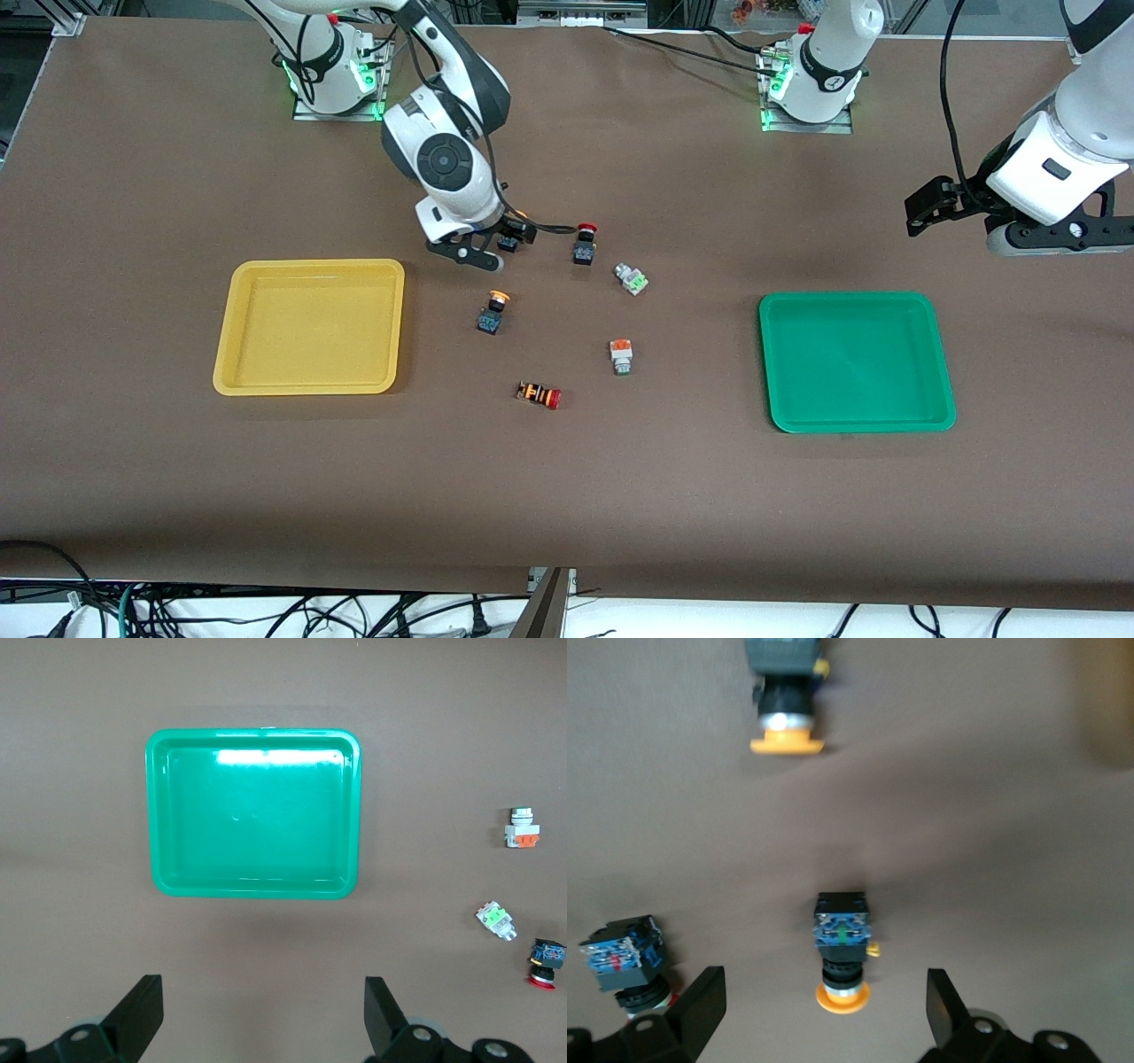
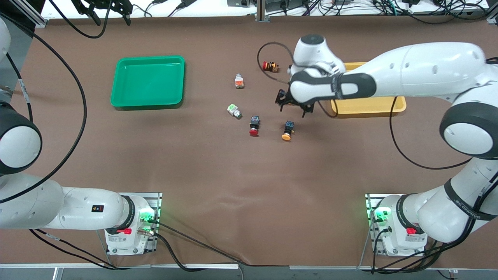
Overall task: Place green and yellow buttons in trays
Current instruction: 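Reach the right gripper to a blue button and grasp it, then carry the blue button into the yellow tray while the left gripper reaches out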
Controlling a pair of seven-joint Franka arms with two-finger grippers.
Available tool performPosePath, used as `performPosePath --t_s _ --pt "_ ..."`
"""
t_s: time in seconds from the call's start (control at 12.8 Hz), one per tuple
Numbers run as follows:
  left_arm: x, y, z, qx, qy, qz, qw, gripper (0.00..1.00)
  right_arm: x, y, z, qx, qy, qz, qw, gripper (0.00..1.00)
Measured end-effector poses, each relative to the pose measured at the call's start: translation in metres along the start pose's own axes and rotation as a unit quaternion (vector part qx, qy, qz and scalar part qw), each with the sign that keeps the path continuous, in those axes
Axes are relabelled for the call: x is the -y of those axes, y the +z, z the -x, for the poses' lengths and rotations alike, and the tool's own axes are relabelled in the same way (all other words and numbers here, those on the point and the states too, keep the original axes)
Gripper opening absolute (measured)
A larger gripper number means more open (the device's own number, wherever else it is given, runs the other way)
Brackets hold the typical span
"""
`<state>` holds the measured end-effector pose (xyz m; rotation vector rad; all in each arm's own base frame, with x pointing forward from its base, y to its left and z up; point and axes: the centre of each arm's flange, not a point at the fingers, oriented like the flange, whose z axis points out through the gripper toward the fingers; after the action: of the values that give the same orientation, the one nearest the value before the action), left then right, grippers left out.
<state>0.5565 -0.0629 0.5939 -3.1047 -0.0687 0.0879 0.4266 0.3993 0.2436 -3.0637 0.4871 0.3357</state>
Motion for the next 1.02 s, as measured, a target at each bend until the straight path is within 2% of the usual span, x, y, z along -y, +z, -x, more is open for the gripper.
performPosePath --t_s 0.23,0.55,0.7,1.02 --pt "0.0 0.0 0.0 0.0 0.0 0.0 1.0 1.0 0.009 0.041 0.015 0.008 -0.017 0.011 1.0 1.0" --pt "0.0 0.0 0.0 0.0 0.0 0.0 1.0 1.0 0.007 0.06 0.016 -0.009 -0.063 0.038 0.997 1.0" --pt "0.0 0.0 0.0 0.0 0.0 0.0 1.0 1.0 0.005 0.061 0.011 -0.01 -0.082 0.04 0.996 1.0" --pt "0.0 0.003 0.003 0.013 0.0 -0.002 1.0 1.0 0.005 0.066 0.007 -0.014 -0.083 0.033 0.996 0.96"
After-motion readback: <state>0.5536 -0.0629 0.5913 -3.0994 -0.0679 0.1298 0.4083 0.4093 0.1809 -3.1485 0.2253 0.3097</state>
